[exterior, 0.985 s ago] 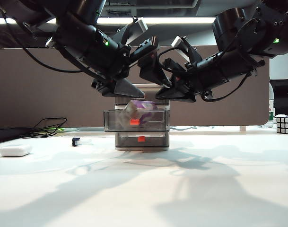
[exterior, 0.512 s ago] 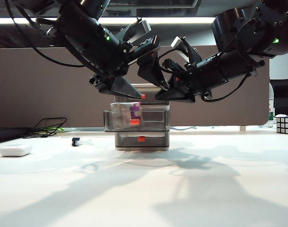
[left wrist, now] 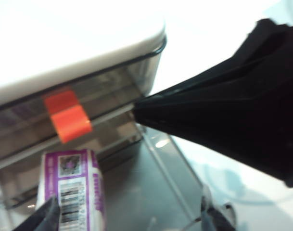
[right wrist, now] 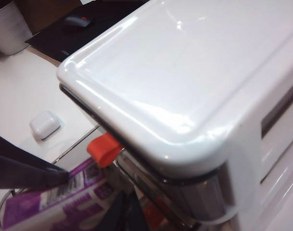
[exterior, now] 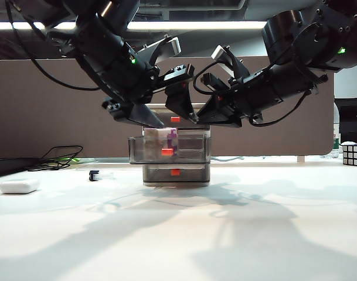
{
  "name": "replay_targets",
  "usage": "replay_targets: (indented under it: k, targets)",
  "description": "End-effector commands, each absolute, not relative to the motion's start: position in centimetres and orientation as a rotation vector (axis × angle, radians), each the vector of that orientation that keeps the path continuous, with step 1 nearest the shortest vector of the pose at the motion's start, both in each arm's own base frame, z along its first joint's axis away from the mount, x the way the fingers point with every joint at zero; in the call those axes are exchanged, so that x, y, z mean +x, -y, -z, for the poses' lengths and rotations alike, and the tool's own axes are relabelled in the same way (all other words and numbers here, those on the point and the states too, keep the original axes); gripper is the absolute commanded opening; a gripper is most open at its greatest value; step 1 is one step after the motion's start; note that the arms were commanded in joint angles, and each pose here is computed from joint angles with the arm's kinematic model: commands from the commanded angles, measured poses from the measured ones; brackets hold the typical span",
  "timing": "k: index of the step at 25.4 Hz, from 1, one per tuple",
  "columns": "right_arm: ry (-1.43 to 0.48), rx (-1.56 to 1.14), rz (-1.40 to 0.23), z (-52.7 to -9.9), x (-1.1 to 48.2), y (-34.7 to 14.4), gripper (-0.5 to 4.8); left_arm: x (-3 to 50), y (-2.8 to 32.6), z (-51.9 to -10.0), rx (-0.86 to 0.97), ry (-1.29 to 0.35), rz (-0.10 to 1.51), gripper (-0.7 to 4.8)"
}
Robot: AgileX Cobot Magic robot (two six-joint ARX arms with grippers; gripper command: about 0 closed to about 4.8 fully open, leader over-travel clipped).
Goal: Open the second layer of the drawer on the table, pick up a pack of napkins on the table and put it in, and finally close the drawer.
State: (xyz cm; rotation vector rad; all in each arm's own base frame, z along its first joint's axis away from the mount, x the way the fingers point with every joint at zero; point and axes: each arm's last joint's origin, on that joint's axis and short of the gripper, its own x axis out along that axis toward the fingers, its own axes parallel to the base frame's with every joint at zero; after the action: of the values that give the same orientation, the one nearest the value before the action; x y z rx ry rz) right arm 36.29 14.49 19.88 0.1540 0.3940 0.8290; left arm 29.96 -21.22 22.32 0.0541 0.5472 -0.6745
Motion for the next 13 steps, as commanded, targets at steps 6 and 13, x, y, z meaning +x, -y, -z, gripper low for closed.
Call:
replay_targets:
  k: [6, 13]
  targets:
    - [-0.37, 0.15, -0.836, -20.29, 36.33, -14.48, -0.05, 29.53, 22.34, -22.52, -0.084, -0.582, 0.875, 3.72]
    - [-0.371, 0.15, -0.836, -20.28, 36.34, -14.46, -0.05, 29.44, 22.5, -22.76, -0.144, -0.606, 0.943, 3.72]
